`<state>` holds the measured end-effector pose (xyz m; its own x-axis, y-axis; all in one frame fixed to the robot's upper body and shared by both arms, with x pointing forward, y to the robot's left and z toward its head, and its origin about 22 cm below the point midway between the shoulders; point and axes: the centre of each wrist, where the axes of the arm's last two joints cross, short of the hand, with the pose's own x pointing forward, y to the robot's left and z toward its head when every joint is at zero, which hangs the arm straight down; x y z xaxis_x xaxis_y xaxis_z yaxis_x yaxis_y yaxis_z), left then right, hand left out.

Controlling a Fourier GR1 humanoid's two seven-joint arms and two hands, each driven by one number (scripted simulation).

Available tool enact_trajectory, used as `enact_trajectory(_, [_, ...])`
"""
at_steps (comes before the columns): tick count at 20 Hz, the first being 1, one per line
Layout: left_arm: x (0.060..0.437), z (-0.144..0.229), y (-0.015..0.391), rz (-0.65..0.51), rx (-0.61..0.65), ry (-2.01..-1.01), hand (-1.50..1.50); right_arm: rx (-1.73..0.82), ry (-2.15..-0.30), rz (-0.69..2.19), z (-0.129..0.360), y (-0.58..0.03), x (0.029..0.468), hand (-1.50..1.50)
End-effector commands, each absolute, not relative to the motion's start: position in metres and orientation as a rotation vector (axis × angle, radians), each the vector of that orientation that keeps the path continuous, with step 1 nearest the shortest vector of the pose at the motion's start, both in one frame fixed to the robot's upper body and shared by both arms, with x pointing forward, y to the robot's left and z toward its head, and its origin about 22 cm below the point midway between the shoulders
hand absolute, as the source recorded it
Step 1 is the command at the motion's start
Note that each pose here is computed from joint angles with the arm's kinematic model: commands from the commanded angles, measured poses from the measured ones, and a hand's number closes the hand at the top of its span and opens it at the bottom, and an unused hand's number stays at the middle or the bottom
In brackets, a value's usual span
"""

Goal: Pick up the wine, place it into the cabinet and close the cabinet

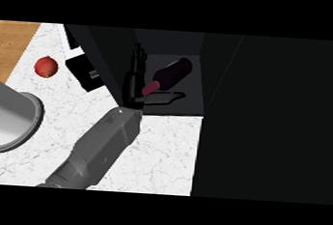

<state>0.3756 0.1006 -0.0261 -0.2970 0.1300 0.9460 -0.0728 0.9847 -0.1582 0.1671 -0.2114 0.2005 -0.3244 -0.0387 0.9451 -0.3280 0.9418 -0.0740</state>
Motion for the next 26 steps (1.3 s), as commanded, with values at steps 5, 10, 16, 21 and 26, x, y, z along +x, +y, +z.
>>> enact_trajectory(5, [0.308, -0.032, 0.064, 0.177, -0.044, -1.877, -1.50, 0.257, -1.934, 0.269, 0.214, -0.223, 0.147, -1.50])
enact_trajectory(10, [0.275, -0.018, 0.050, 0.183, -0.110, -1.901, -1.50, 0.249, -1.917, 0.256, 0.212, -0.207, 0.150, -1.50])
enact_trajectory(16, [0.224, 0.006, 0.049, 0.247, -0.126, -1.884, -1.50, 0.243, -1.930, 0.263, 0.212, -0.224, 0.132, -1.50])
enact_trajectory(21, [0.187, 0.009, 0.072, 0.250, -0.082, -1.903, -1.50, 0.233, -1.926, 0.270, 0.211, -0.222, 0.141, -1.50])
enact_trajectory(26, [0.183, 0.031, 0.085, 0.291, -0.105, -1.926, -1.50, 0.258, -1.925, 0.274, 0.206, -0.221, 0.144, -1.50])
